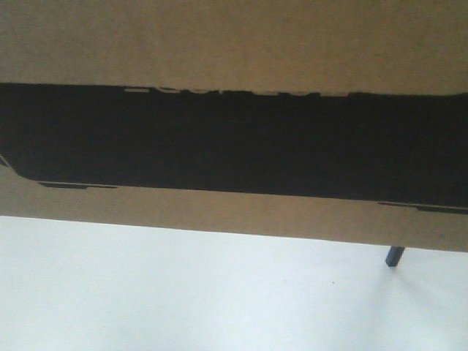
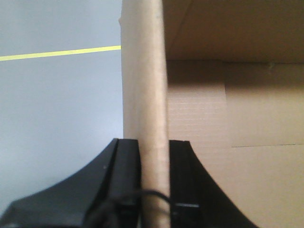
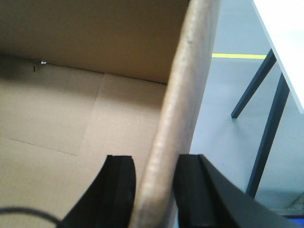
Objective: Grab box from left shelf to table start
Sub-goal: 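Hold the box with both grippers while the base turns away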
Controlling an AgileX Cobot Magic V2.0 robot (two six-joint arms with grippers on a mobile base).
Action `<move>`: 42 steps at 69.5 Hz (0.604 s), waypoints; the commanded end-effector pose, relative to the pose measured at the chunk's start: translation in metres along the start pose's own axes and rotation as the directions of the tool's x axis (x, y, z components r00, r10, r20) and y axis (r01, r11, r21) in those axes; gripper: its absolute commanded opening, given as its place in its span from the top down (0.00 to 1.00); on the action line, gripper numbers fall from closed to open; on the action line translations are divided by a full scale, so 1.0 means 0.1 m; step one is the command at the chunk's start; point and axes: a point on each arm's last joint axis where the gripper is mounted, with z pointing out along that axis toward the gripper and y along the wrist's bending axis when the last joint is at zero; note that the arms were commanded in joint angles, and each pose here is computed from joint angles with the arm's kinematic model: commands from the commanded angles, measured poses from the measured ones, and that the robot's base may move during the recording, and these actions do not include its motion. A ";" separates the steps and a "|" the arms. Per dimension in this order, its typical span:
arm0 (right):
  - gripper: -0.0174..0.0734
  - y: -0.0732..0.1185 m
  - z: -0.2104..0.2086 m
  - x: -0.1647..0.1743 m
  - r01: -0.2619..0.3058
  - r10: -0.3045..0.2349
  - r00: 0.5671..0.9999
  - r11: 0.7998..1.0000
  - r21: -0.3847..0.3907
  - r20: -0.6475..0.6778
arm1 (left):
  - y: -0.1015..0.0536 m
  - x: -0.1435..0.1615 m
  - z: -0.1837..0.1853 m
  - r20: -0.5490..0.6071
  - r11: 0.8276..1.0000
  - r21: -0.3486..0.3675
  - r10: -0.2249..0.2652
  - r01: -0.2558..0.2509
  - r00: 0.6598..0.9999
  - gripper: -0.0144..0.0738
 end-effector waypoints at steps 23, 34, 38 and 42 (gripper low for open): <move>0.75 0.05 -0.08 -0.20 0.001 0.006 0.987 0.999 -0.042 0.158 | -0.09 -0.27 -0.15 0.224 0.993 0.109 -0.077 0.053 0.972 0.95; 0.75 0.05 -0.08 -0.20 0.001 0.006 0.987 0.999 -0.042 0.158 | -0.09 -0.27 -0.15 0.224 0.993 0.109 -0.077 0.053 0.972 0.95; 0.75 0.05 -0.08 -0.20 0.001 0.006 0.987 0.999 -0.042 0.158 | -0.09 -0.27 -0.15 0.224 0.993 0.109 -0.077 0.053 0.972 0.95; 0.75 0.05 -0.08 -0.20 0.001 0.006 0.987 0.999 -0.042 0.158 | -0.09 -0.27 -0.15 0.224 0.993 0.109 -0.077 0.053 0.972 0.95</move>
